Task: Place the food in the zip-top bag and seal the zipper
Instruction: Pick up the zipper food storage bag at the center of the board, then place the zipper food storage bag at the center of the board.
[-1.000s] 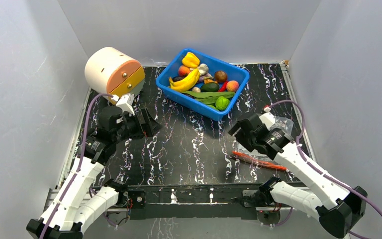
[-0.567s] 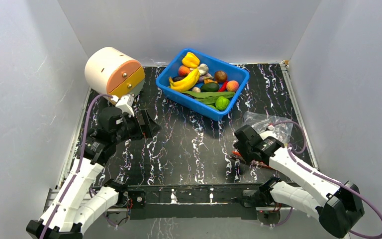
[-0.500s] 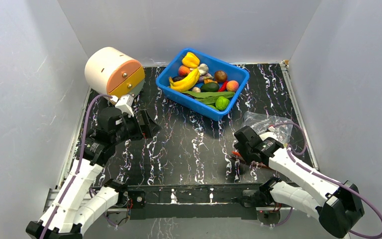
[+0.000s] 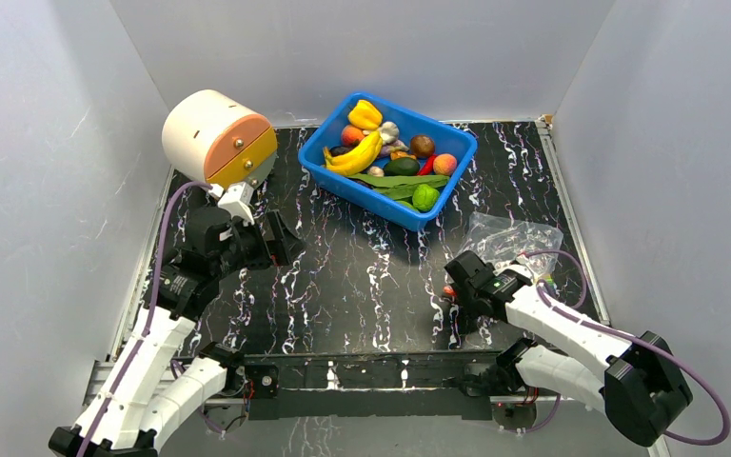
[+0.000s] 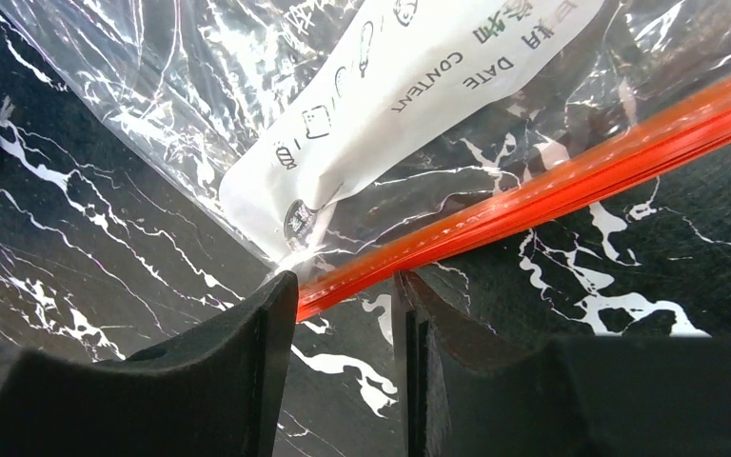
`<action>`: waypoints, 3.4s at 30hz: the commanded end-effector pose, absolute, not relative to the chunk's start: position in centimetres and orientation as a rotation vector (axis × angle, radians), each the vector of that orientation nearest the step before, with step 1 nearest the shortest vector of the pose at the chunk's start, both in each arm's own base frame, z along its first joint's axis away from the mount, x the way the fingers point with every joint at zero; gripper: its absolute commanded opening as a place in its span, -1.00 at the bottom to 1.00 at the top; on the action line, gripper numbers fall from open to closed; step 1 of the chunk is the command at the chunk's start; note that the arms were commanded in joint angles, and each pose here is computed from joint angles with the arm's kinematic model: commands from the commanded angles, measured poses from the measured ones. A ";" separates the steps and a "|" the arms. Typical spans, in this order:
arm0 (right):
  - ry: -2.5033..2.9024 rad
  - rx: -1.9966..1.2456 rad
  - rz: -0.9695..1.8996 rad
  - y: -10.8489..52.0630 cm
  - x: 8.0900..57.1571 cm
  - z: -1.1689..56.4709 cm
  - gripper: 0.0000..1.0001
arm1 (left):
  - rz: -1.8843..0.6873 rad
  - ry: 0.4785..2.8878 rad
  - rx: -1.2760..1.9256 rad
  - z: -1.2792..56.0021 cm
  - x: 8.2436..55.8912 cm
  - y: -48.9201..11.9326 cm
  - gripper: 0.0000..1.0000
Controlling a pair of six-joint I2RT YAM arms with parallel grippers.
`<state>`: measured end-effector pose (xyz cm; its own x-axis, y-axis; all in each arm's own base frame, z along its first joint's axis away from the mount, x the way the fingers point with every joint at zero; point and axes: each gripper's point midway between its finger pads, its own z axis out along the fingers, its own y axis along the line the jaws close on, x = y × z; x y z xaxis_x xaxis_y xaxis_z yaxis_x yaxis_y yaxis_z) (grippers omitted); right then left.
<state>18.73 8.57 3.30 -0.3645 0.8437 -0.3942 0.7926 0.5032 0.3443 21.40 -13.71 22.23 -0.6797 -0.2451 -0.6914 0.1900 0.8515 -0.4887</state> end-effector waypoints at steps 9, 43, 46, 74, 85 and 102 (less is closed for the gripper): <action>2.106 1.419 0.165 8.2 20.1 3.6 -0.03 | -0.664 2.189 -0.037 22.6 21.0 -13.1 0.97; 1.845 1.269 0.159 4.2 21.8 17.5 -1.00 | -0.613 2.339 -0.103 20.6 20.6 -12.6 0.97; 1.841 1.189 0.126 3.7 22.1 20.2 -1.00 | -0.625 2.368 -0.082 20.2 20.3 -12.9 0.97; 2.118 0.301 0.842 19.9 24.7 33.2 -1.00 | -0.616 2.302 -0.006 21.6 20.6 -12.8 0.97; 2.155 -0.003 1.179 26.8 21.5 33.3 -1.00 | -0.632 2.232 -0.041 22.6 21.6 -13.0 0.95; 2.257 -0.485 1.366 36.5 14.3 26.7 -1.00 | -0.875 2.202 0.055 24.9 20.3 -16.2 0.80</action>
